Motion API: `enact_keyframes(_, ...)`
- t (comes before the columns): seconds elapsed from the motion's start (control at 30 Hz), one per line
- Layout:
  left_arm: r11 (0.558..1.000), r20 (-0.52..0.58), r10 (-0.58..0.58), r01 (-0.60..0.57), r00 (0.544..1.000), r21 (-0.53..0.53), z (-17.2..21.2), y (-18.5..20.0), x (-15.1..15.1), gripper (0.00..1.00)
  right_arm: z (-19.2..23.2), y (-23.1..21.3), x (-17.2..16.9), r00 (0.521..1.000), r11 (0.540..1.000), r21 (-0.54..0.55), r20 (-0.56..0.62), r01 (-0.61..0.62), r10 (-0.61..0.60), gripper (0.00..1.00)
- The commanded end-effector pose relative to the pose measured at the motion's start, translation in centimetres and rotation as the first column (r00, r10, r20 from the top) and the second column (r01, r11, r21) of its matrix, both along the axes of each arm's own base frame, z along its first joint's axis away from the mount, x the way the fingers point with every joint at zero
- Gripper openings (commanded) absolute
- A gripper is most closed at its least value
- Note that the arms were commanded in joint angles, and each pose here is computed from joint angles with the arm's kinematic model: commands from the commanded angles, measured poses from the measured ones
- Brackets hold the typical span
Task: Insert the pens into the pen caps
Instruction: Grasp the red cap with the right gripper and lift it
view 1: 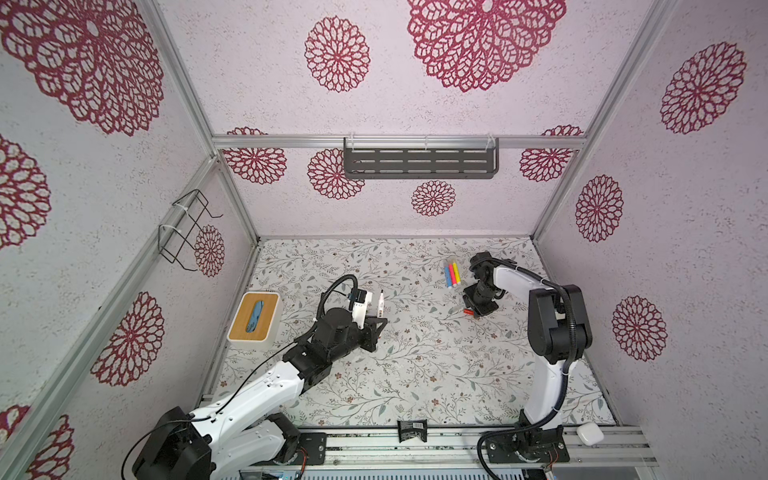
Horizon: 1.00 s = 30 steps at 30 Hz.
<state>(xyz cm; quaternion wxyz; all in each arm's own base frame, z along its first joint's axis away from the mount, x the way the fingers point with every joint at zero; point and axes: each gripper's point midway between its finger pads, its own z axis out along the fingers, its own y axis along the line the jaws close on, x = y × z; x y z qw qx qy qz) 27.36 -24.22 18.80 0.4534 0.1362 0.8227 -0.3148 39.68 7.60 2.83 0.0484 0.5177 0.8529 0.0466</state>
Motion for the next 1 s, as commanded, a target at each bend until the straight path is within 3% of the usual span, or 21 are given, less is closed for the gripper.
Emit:
enact_keyframes(0.0,1.000,0.025,0.013,-0.013,1.000,0.004,0.3,0.4,0.1,0.00,0.7,-0.3,0.3,0.999,0.999,0.000,0.000,0.051,-0.051,0.42)
enact_keyframes(0.27,1.000,0.039,0.022,-0.023,0.999,0.022,0.4,0.7,0.3,0.00,-0.2,-0.4,-0.1,0.998,0.999,-0.007,-0.019,0.054,-0.054,0.38)
enact_keyframes(0.43,0.999,0.048,0.030,-0.031,0.998,0.025,0.7,0.9,0.3,0.00,-1.1,-0.2,-0.5,0.999,0.999,0.007,-0.025,0.044,-0.044,0.20)
enact_keyframes(0.6,0.999,0.053,0.035,-0.036,0.998,0.031,0.8,1.2,0.3,0.00,-1.7,-0.4,-1.0,0.999,1.000,-0.003,-0.025,0.022,-0.022,0.15)
enact_keyframes(0.73,0.999,0.053,0.039,-0.041,0.998,0.032,0.7,1.4,0.1,0.00,-1.6,-0.7,-1.4,1.000,0.999,-0.029,-0.026,-0.017,0.016,0.14)
enact_keyframes(0.83,0.999,0.053,0.042,-0.044,0.998,0.032,0.6,1.5,0.1,0.00,-1.2,-0.5,-1.3,0.997,0.997,-0.031,0.006,-0.072,0.073,0.03)
enact_keyframes(0.97,0.999,0.050,0.040,-0.041,0.998,0.031,0.5,1.5,0.0,0.00,0.3,-0.2,-1.4,0.987,0.987,-0.061,0.051,-0.148,0.151,0.00)
